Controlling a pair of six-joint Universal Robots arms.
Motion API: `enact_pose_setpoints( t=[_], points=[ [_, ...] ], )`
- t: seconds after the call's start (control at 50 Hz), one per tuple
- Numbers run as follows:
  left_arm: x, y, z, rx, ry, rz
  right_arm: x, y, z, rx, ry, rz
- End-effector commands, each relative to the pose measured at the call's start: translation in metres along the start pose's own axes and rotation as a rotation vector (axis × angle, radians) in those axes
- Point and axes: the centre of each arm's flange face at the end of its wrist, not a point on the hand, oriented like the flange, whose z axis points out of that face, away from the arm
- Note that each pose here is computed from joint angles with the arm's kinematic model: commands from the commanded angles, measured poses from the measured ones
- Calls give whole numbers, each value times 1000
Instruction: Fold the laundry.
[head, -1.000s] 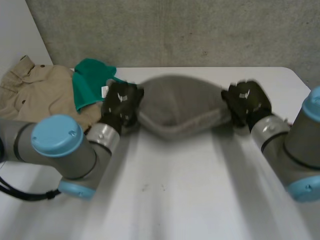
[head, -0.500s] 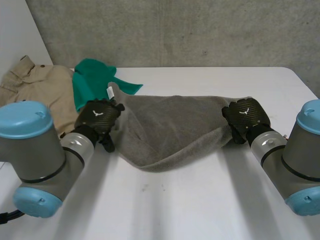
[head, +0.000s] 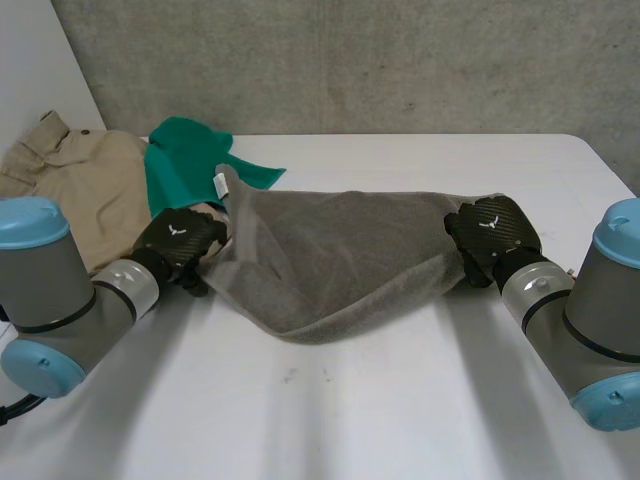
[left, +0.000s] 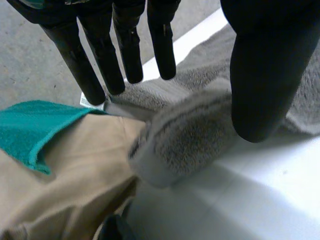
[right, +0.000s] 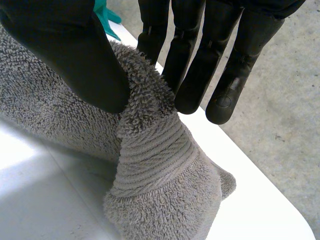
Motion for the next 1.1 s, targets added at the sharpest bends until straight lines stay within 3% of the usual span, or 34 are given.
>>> enact_pose_setpoints(
  t=[0.02, 0.1, 0.26, 0.38, 0.5, 0.78, 0.92, 1.1],
  points=[
    [5, 13, 10, -31, 11, 22, -1, 1, 0, -5, -4, -2],
    [4, 11, 12, -23, 6, 16, -5, 4, -7, -59, -45, -7],
    [2, -4, 8, 16, -9, 28, -6, 1, -31, -246, -270, -17],
    [8, -14, -1, 39, 3, 38, 59, -18, -14, -184, -121, 15],
    [13, -24, -8, 61, 9, 47, 82, -41, -4, -109, -73, -34],
    [7, -32, -15, 74, -8, 50, 74, -7, 31, -233, -186, -205],
    [7, -33, -16, 75, -10, 50, 63, 21, 45, -336, -260, -184],
    [8, -37, -26, 54, -10, 54, 62, 27, 44, -379, -245, -153]
  ],
)
